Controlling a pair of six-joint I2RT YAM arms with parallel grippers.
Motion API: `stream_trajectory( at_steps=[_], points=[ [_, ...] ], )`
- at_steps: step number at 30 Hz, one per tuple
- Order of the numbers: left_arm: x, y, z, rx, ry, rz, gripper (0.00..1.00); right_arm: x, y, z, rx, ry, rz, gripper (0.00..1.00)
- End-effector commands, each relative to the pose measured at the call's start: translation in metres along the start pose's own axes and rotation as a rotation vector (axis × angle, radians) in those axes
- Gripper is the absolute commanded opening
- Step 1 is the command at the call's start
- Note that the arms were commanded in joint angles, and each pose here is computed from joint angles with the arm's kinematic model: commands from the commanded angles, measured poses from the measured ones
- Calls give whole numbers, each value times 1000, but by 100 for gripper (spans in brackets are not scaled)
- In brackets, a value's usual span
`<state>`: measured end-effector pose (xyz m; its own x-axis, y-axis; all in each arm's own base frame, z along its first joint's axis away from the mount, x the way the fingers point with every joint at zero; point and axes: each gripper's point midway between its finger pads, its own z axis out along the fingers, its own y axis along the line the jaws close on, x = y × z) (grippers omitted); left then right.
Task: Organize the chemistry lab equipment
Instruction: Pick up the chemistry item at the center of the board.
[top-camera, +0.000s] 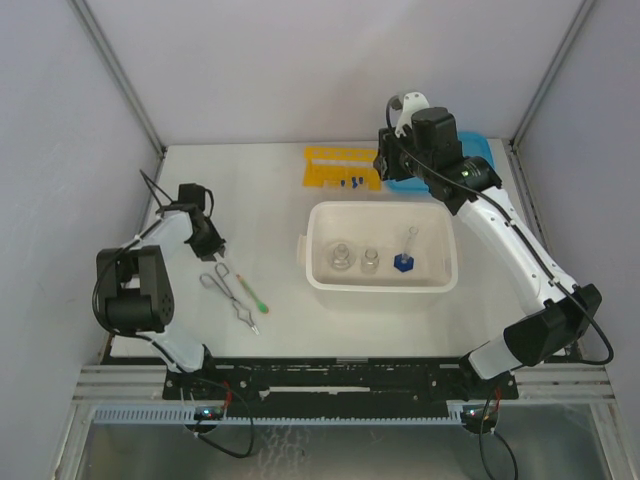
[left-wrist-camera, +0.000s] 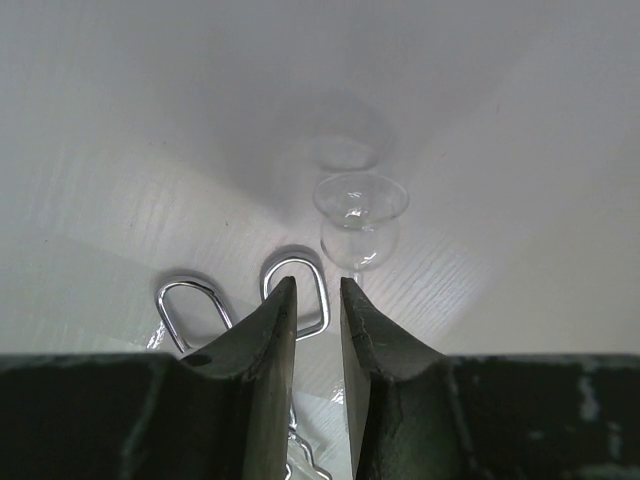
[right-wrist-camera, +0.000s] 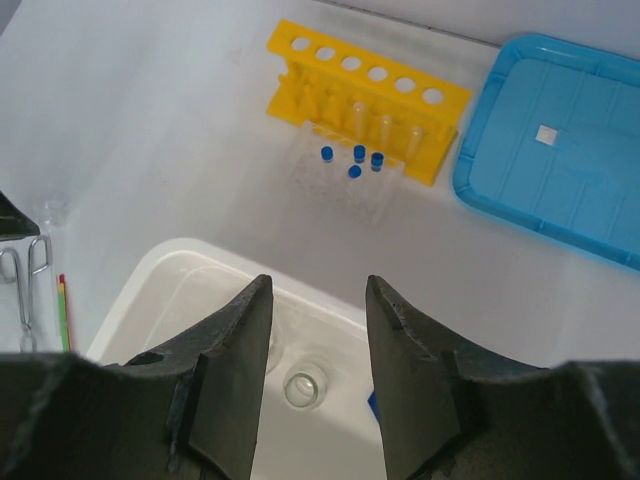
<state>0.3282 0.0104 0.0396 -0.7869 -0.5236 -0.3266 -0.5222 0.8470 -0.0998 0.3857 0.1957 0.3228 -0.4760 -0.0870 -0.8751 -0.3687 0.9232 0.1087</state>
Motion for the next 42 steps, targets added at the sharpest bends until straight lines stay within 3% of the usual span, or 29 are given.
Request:
stream_trajectory(
  at_steps=[1, 13, 33, 42],
  points=[
    [-31, -19, -13, 68, -79, 9, 28, -19, 11, -7, -52, -43, -9, 42],
    [-31, -29, -10, 108, -66, 12, 25, -16, 13, -4, -56, -27, -11, 42],
    [3, -42, 9, 92, 26, 86, 25, -11, 6, -4, -30, -21, -3, 42],
    [0, -47, -18, 121, 3, 107, 25, -8, 5, 0, -29, -11, -2, 42]
  ],
)
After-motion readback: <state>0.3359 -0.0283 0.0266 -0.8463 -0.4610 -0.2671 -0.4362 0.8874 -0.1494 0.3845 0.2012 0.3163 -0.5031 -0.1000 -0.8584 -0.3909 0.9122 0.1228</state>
